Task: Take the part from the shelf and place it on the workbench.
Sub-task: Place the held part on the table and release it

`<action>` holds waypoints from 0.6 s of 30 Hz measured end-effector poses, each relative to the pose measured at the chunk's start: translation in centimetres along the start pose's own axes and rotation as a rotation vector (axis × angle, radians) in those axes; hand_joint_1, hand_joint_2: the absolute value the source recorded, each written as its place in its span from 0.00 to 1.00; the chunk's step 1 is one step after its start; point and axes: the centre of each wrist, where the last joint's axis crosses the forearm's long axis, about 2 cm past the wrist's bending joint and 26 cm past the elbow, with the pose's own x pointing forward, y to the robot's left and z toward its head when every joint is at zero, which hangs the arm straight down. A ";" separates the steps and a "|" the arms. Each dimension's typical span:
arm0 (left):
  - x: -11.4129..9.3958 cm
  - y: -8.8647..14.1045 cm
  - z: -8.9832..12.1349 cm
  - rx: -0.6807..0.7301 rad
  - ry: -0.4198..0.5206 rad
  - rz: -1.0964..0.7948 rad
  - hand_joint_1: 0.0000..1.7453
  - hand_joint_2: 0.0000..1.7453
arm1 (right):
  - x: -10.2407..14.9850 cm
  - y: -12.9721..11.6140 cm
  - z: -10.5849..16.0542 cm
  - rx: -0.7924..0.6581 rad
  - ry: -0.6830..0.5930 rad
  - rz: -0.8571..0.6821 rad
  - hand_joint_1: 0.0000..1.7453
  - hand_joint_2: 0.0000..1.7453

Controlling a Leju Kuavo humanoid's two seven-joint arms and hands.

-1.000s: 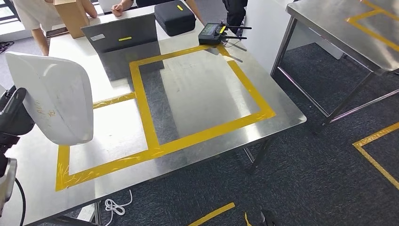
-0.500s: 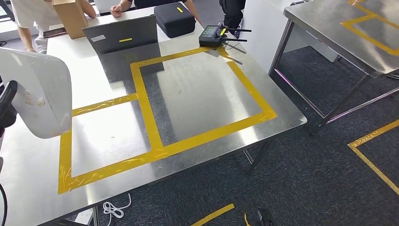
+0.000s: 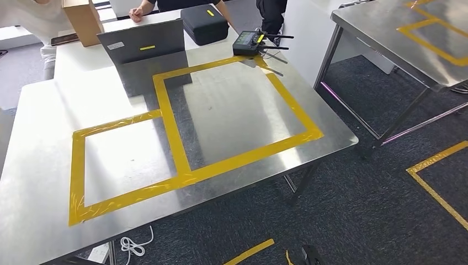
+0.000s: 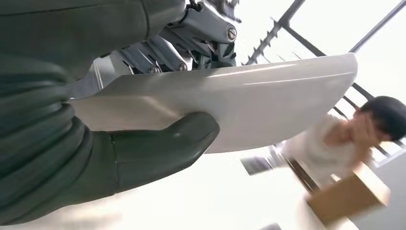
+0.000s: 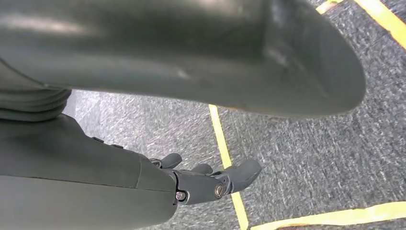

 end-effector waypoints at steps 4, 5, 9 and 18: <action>2.5 -3.4 0.6 -0.143 -0.057 -0.325 1.00 1.00 | 0.3 0.1 0.0 0.009 -0.036 0.012 0.00 0.00; 2.9 -4.5 1.2 -0.182 -0.092 -0.379 1.00 1.00 | 0.4 0.1 0.0 0.012 -0.042 0.018 0.00 0.00; 3.9 -8.5 4.3 -0.312 -0.208 -0.470 1.00 1.00 | 0.3 0.1 0.0 0.018 -0.041 0.038 0.00 0.00; 2.7 -12.9 10.2 -0.511 -0.302 -0.570 1.00 1.00 | 0.0 -0.4 0.0 0.013 0.011 0.107 0.00 0.00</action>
